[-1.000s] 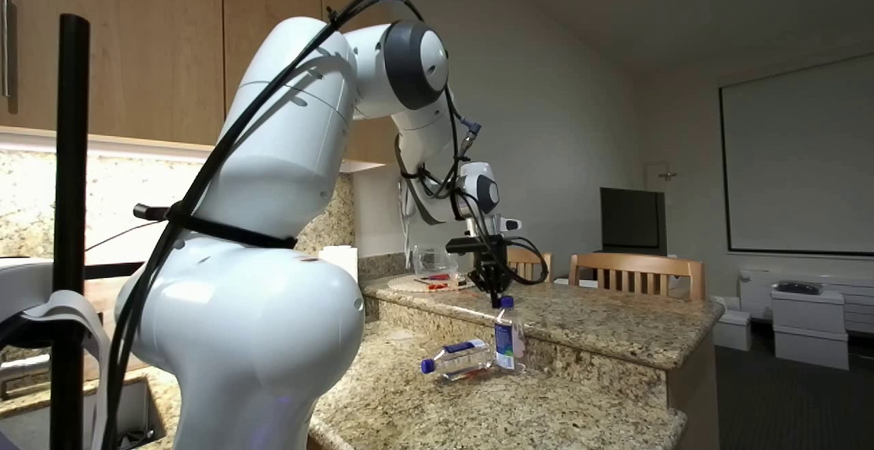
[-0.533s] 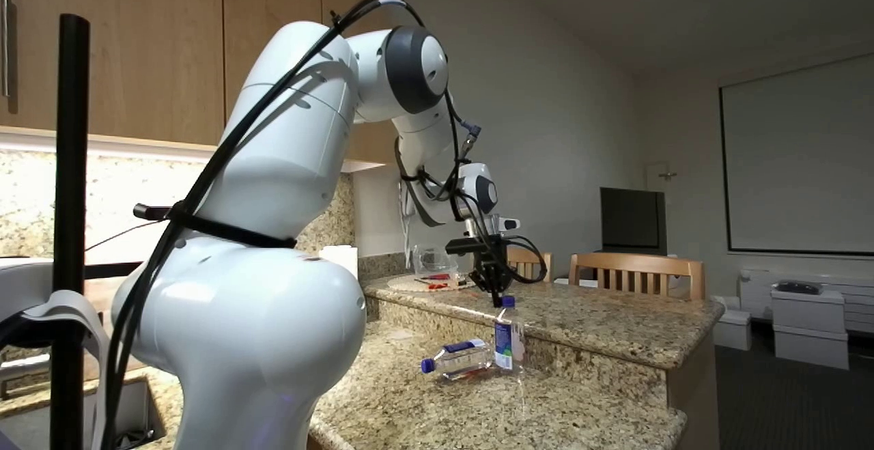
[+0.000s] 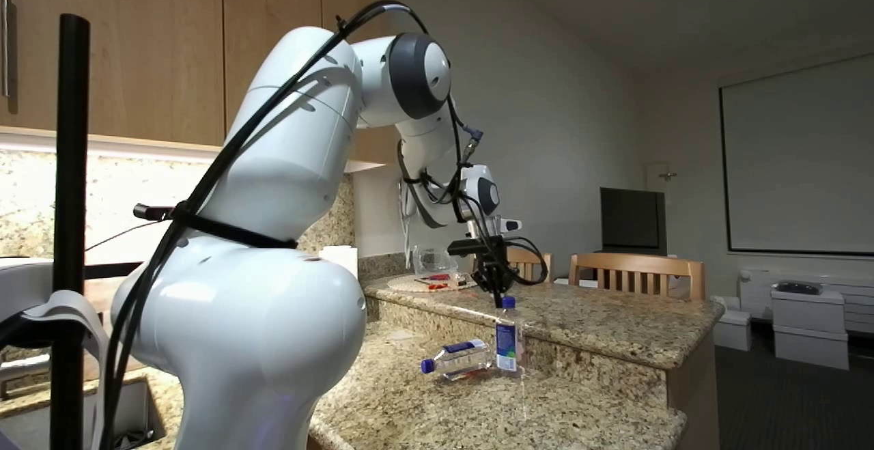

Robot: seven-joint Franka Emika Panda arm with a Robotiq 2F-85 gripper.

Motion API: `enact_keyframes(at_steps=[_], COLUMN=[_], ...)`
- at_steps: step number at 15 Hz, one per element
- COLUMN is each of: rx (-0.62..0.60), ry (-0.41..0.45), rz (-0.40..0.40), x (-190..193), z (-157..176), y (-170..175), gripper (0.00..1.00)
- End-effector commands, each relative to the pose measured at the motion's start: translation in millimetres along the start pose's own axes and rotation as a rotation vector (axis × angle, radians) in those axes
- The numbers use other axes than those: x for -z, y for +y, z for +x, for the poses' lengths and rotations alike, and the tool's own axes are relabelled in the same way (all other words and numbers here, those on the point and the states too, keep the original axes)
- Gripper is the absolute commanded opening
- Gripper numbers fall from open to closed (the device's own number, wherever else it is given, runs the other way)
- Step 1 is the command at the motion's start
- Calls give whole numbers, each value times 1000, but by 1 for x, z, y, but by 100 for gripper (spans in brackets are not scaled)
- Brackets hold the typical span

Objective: Place the water bottle on the right upright

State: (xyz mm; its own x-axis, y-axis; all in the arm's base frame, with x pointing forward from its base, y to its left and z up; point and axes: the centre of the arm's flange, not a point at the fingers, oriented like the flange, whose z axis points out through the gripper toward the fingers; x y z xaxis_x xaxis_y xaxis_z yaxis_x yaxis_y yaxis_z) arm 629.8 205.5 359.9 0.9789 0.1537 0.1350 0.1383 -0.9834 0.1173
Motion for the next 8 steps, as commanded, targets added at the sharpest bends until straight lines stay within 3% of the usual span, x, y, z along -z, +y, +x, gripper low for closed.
enact_keyframes(at_steps=[1,8], rx=[27,123], ry=[2,-2], rz=[25,93], x=[11,35], z=[-7,-30], y=[-11,-33], gripper=[7,7])
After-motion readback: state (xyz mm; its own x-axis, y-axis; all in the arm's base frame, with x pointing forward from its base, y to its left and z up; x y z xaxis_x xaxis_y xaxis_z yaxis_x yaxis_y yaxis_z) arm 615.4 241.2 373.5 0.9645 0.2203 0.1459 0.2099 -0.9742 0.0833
